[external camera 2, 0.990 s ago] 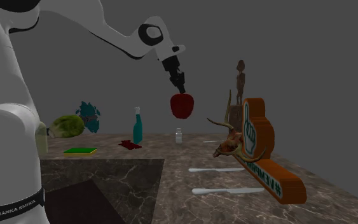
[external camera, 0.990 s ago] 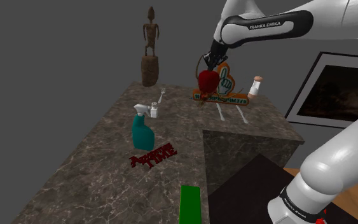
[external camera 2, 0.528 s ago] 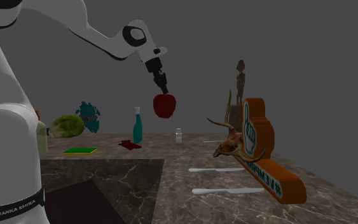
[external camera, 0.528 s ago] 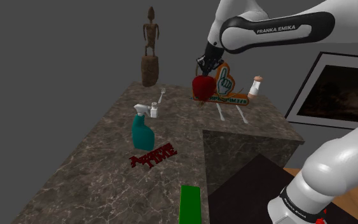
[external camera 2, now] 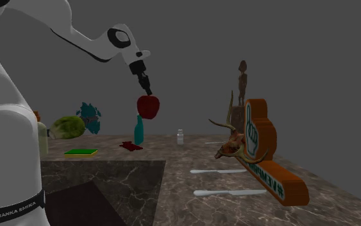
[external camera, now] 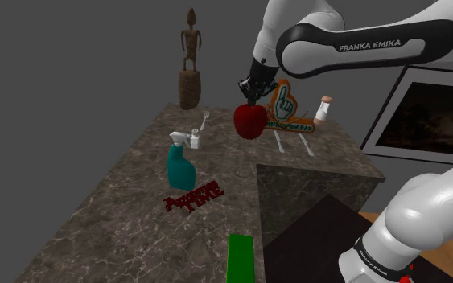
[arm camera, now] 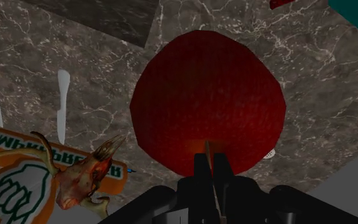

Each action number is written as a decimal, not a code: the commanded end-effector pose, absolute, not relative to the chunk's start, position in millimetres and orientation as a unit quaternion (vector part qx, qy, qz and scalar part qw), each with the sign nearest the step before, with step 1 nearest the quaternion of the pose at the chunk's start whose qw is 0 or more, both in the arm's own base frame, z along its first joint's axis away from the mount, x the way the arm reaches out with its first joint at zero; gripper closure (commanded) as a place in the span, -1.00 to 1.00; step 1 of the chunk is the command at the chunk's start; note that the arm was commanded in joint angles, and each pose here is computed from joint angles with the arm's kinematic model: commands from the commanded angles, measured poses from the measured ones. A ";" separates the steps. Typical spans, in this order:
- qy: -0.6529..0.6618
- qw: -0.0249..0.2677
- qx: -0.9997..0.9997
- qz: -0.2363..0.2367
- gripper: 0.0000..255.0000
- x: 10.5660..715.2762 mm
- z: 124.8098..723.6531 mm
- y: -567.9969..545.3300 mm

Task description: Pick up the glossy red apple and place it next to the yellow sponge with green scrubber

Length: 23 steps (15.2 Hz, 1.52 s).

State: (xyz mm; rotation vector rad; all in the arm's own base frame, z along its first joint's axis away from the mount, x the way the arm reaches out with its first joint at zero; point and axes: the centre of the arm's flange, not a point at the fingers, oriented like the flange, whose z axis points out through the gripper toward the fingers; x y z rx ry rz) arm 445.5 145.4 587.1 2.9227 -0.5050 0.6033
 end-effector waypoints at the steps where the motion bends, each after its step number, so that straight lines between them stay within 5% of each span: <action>1: -0.167 0.058 0.964 0.199 1.00 428.7 588.5 171.8; 23: -0.167 0.058 0.964 0.199 1.00 290.4 589.4 427.1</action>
